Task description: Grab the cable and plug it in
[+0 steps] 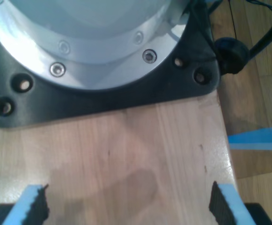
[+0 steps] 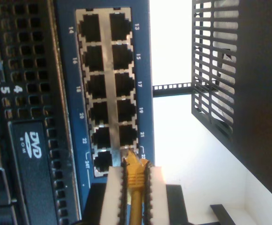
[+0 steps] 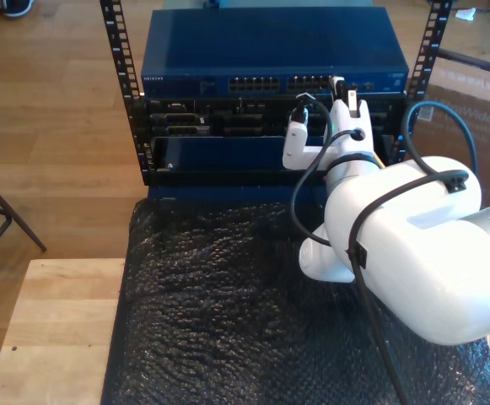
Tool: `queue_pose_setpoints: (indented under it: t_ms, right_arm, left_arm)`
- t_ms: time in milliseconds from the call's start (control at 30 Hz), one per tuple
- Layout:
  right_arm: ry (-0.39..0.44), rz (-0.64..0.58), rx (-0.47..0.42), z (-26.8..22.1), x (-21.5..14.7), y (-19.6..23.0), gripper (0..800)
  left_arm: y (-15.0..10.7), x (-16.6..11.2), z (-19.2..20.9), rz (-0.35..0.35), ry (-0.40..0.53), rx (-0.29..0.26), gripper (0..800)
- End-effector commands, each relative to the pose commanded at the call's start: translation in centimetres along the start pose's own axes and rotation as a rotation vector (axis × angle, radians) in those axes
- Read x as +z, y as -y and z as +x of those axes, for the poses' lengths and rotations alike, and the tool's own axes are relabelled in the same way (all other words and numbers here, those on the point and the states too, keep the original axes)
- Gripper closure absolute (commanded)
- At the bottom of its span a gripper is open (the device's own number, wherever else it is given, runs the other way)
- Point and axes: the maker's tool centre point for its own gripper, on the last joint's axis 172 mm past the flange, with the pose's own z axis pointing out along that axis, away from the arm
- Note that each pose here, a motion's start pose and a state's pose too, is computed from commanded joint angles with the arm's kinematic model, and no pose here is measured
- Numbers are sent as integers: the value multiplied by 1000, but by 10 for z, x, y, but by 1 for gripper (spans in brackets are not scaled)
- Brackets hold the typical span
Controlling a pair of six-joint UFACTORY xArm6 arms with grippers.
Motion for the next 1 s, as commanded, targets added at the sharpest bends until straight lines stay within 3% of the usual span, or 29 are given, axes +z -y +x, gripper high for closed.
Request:
queue_pose_setpoints:
  t_ms: [333,533,667,1000]
  right_arm:
    - [-3,1,9,2,7,2,800]
    - [-5,8,4,0,5,3,502]
    - [-10,24,5,0,1,-6,391]
    - [-26,116,-6,-4,-29,-9,318]
  left_arm:
    - [0,0,0,0,0,0,0]
    - [0,0,0,0,0,0,0]
    - [0,0,0,0,0,0,0]
    - [0,0,0,0,0,0,0]
